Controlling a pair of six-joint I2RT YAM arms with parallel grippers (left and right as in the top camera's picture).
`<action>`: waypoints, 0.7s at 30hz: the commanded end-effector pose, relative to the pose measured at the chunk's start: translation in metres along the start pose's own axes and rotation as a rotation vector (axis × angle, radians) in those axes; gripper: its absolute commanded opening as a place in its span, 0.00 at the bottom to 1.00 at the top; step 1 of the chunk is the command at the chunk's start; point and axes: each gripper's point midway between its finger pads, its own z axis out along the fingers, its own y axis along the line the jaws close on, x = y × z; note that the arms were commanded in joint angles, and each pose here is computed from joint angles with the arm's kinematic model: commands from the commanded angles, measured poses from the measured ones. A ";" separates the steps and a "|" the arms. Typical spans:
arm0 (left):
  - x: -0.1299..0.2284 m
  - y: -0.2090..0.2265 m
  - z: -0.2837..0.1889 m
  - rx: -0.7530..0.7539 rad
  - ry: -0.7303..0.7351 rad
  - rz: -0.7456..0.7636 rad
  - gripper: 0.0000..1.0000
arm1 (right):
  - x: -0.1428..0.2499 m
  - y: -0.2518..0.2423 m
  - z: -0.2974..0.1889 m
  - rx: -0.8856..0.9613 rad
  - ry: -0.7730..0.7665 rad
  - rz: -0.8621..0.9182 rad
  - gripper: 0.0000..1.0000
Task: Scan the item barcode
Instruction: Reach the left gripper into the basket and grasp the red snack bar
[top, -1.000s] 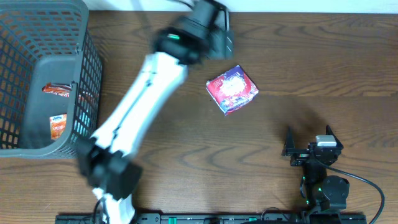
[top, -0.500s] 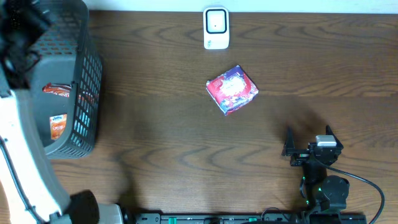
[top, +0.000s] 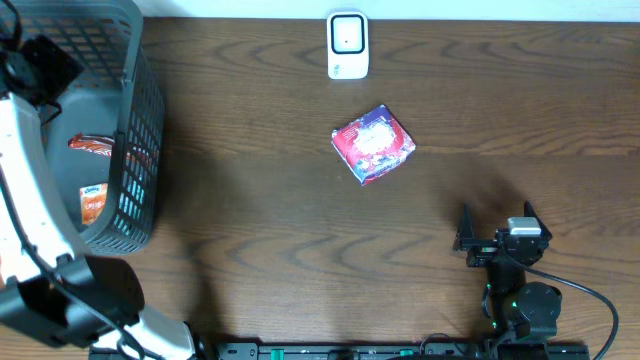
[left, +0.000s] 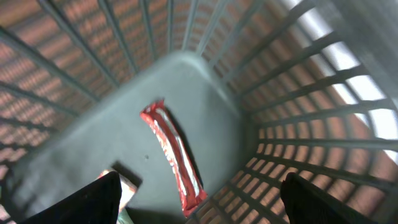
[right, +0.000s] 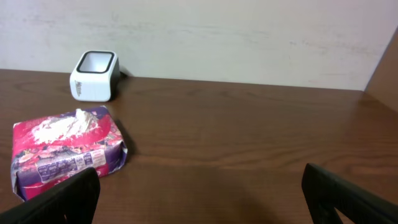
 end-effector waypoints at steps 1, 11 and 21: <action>0.023 0.005 0.046 -0.062 0.105 -0.062 0.82 | 0.000 -0.002 0.000 0.007 0.000 -0.011 0.99; 0.081 0.018 0.148 -0.171 0.336 -0.149 0.82 | 0.000 -0.002 0.000 0.007 0.000 -0.011 0.99; 0.122 0.035 0.205 -0.260 0.447 -0.177 0.82 | 0.000 -0.002 0.000 0.007 0.000 -0.011 0.99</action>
